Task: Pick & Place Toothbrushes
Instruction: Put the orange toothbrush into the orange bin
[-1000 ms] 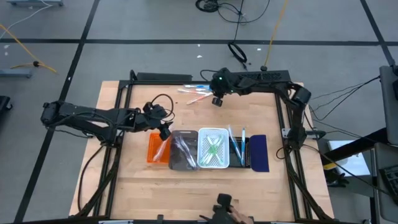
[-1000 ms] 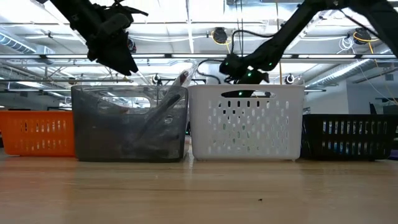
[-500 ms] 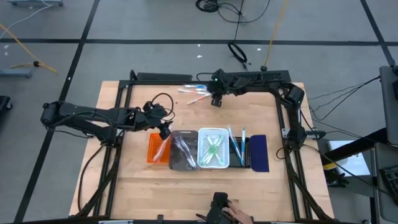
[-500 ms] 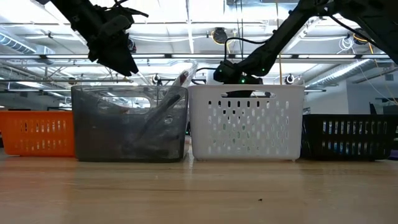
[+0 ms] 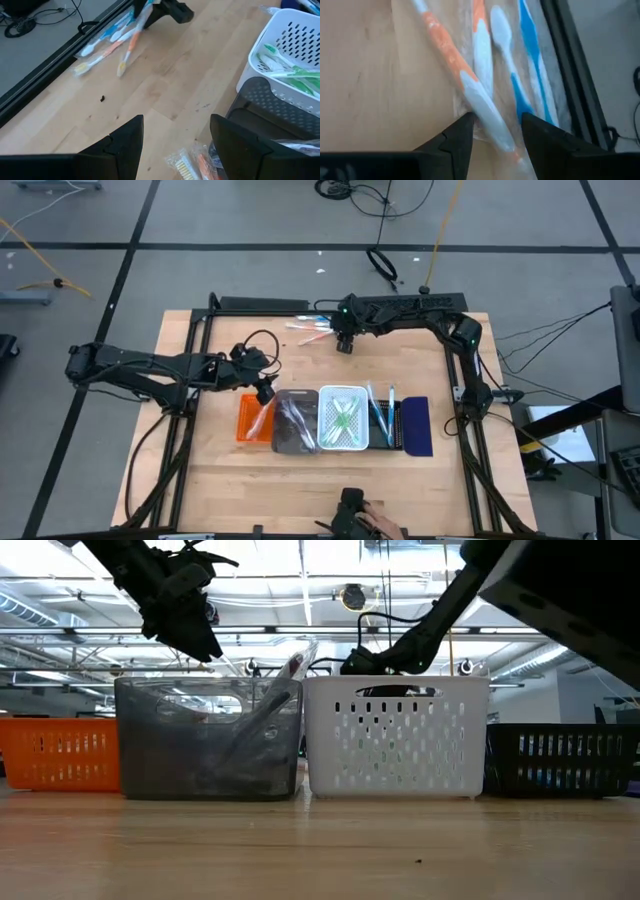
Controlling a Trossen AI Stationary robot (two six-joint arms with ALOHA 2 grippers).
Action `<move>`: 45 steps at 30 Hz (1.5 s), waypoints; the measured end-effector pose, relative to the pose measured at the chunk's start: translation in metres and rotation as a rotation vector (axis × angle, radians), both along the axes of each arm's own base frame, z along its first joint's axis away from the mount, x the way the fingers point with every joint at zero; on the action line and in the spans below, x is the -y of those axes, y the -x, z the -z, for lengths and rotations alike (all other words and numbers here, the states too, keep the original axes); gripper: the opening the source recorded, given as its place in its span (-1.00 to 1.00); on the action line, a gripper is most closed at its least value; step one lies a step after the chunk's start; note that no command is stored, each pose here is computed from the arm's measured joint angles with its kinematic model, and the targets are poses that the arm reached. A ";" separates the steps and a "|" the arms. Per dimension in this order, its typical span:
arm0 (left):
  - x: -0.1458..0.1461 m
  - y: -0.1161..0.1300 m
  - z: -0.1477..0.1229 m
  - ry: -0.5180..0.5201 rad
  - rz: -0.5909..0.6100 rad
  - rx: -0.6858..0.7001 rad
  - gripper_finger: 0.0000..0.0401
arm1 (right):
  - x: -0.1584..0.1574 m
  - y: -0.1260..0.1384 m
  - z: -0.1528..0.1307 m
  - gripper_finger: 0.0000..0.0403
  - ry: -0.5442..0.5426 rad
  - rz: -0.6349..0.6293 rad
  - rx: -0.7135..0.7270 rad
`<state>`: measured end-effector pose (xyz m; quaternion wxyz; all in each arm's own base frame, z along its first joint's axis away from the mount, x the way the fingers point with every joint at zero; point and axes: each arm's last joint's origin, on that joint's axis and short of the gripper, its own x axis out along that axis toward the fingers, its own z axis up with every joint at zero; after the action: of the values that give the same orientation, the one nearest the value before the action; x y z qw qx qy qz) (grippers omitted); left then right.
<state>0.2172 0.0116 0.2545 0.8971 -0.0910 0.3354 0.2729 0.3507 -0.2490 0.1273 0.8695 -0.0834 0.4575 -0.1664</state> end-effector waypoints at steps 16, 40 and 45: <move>0.000 0.000 0.000 0.000 0.000 0.002 0.15 | -0.009 0.003 0.000 -0.93 -0.029 -0.037 -0.084; 0.000 -0.008 -0.009 -0.003 0.002 0.129 0.15 | -0.101 0.010 -0.134 -0.97 -0.026 -0.101 0.137; 0.000 -0.014 -0.017 -0.028 0.024 0.214 0.15 | -0.129 0.017 -0.169 -0.97 -0.022 -0.130 0.257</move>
<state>0.2310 0.0113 0.2712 0.9322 -0.1030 0.2349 0.2554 0.3338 -0.1203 0.2962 0.9308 -0.0813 0.3377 -0.1139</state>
